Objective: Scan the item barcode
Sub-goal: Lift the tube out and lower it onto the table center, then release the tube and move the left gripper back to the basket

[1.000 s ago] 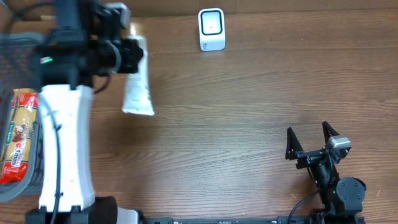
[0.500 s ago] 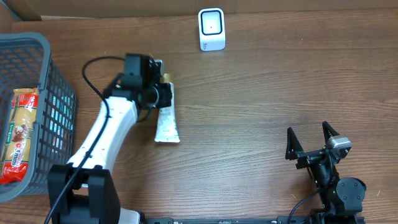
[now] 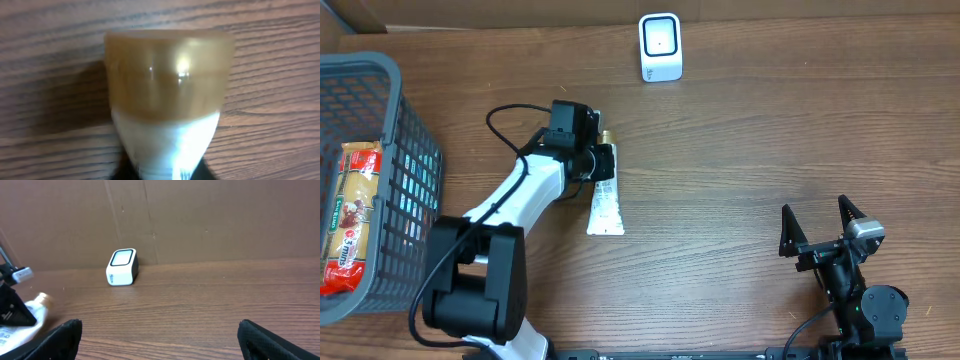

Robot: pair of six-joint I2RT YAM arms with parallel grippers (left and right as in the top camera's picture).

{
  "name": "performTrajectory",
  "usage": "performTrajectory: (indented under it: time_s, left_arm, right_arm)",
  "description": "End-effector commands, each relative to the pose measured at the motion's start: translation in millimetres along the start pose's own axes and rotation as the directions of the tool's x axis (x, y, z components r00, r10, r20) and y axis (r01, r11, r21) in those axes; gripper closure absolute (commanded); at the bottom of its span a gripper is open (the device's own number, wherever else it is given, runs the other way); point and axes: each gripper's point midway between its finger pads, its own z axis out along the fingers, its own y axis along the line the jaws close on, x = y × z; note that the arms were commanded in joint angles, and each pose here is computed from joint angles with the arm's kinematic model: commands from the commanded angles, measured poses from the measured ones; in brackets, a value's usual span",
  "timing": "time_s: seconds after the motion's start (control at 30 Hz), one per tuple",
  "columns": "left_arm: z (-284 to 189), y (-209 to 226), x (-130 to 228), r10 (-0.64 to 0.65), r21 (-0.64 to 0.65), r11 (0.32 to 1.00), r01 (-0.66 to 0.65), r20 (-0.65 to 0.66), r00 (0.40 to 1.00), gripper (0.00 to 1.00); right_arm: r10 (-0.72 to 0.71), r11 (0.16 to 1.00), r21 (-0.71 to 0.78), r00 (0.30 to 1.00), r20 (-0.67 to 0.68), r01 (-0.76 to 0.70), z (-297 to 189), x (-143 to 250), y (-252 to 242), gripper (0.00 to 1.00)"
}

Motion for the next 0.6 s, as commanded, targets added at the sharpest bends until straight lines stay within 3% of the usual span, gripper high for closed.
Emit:
performTrajectory:
  time_s: [0.0,0.1,0.13,0.33,0.57]
  left_arm:
    - [7,-3,5,-0.007,0.009,1.000,0.007,-0.020,1.000,0.51]
    - [3,-5,-1,-0.007,0.012,1.000,0.007,-0.006,1.000,0.05]
    - [0,-6,-5,-0.006,0.014,1.000,0.006,0.000,1.000,0.00]
    - [-43,-25,-44,0.013,0.023,1.000,-0.014,0.057,0.998,0.00]
    - [-145,-59,-102,0.097,0.028,0.994,-0.105,0.202,0.974,0.00]
  right_arm:
    - [0.001,1.000,0.000,1.000,0.005,-0.001,0,2,0,0.00]
    - [0.001,1.000,0.000,1.000,0.005,-0.001,0,2,0,0.00]
    - [0.001,1.000,0.000,1.000,0.005,-0.001,0,2,0,0.00]
    - [0.001,1.000,0.000,1.000,0.005,-0.001,0,2,0,0.00]
    - [0.001,1.000,0.000,1.000,0.005,-0.001,0,2,0,0.00]
